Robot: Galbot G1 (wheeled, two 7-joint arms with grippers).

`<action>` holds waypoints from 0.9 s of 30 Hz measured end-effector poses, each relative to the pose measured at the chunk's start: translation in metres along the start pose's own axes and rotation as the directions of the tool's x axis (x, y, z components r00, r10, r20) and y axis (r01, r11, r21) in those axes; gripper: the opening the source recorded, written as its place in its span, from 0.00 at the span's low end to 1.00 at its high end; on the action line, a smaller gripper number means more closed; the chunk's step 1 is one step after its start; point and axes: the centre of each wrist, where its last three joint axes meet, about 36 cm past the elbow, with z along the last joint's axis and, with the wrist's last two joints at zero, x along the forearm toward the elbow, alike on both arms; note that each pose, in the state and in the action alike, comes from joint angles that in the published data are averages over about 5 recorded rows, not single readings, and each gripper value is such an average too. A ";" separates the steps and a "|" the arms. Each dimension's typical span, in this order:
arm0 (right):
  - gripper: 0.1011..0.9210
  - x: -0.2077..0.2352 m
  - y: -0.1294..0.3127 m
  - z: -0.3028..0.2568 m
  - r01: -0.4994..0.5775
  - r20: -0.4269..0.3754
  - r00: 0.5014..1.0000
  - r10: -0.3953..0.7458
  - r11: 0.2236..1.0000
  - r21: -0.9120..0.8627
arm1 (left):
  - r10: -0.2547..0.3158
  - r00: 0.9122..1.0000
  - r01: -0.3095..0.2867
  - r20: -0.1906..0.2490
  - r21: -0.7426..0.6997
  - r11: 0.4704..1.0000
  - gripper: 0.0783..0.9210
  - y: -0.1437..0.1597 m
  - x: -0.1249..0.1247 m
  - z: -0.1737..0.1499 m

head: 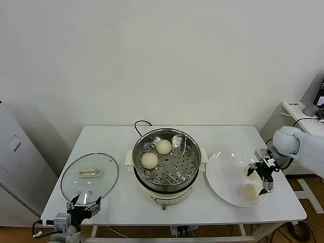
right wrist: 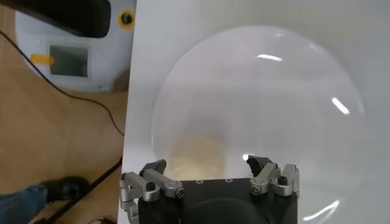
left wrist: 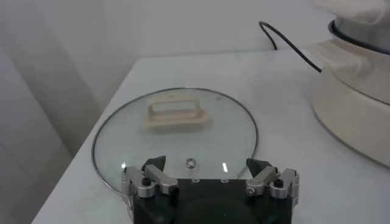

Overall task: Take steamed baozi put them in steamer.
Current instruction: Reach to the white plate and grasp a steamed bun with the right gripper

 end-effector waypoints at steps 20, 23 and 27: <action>0.58 -0.035 -0.001 0.008 -0.024 0.012 1.000 0.024 1.000 -0.010 | 0.006 1.000 -0.006 0.000 0.003 1.000 0.88 -0.004 0.002 0.001; 0.51 -0.035 -0.001 0.008 -0.020 0.013 1.000 0.020 1.000 -0.008 | 0.006 1.000 -0.006 0.001 0.003 1.000 0.88 -0.004 0.003 0.000; 0.46 -0.033 0.001 0.008 -0.010 0.015 1.000 0.010 1.000 -0.005 | 0.003 1.000 -0.003 0.006 0.008 1.000 0.88 -0.004 0.003 -0.002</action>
